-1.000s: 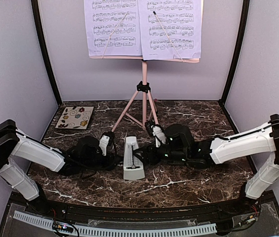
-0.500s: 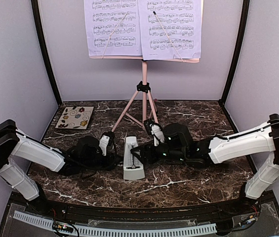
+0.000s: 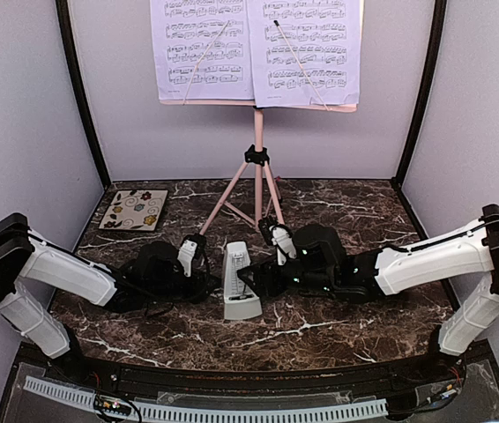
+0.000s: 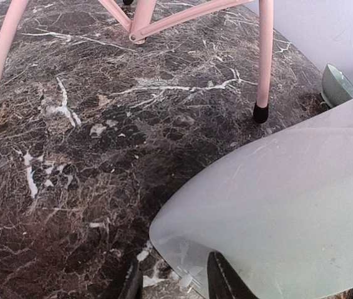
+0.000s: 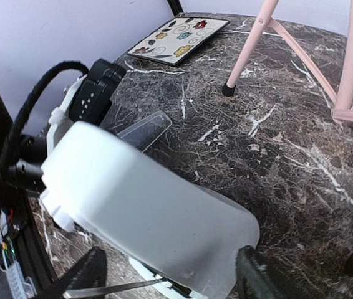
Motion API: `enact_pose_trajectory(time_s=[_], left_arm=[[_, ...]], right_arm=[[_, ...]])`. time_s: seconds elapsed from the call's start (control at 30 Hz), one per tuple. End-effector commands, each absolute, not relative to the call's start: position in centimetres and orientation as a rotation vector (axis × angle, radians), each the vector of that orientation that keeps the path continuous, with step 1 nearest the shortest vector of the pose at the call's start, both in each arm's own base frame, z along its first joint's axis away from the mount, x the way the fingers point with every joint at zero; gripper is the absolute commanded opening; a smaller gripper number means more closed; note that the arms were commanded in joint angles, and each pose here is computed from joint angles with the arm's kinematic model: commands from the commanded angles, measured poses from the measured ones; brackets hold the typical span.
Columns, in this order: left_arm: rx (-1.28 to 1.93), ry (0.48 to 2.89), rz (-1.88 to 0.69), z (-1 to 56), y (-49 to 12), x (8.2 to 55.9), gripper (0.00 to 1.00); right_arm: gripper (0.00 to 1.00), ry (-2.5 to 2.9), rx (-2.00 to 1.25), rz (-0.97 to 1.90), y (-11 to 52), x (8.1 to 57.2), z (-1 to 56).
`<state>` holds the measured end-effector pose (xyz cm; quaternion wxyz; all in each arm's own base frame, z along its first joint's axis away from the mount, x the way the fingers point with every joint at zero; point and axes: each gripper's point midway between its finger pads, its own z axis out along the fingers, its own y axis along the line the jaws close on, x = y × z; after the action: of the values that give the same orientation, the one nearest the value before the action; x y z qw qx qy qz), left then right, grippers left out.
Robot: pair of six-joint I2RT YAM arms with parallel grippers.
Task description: Set up the instrument practice props
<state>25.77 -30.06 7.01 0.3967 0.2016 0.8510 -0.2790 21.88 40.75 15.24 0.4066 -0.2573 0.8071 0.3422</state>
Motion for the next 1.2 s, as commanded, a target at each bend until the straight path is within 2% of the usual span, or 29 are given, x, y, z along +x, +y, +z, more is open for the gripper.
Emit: enact_pose_trajectory(time_s=[0.0,0.1,0.33,0.5,0.87,1.17], left_arm=[[0.519,2.13,-0.719,7.9,-30.7,26.3,0.38],[0.516,2.131,-0.716,7.9,-30.5,26.2,0.4],[0.497,2.123,-0.717,8.2,-30.0,26.1,0.51],[0.467,2.106,-0.704,8.8,-29.2,26.0,0.57],[0.422,2.081,-0.642,9.9,-27.4,26.1,0.59],[0.375,2.093,-0.615,10.1,-26.0,26.8,0.6]], right_arm=[[0.81,1.974,-0.671,0.915,40.8,21.2,16.7],[0.89,1.968,-0.671,0.91,40.9,21.1,16.8],[1.0,1.962,-0.632,0.877,41.9,21.5,17.7],[1.0,1.978,-0.565,0.814,41.2,22.3,17.7],[1.0,2.022,-0.469,0.669,36.2,23.7,16.6],[1.0,2.085,-0.354,0.57,28.9,26.0,14.5]])
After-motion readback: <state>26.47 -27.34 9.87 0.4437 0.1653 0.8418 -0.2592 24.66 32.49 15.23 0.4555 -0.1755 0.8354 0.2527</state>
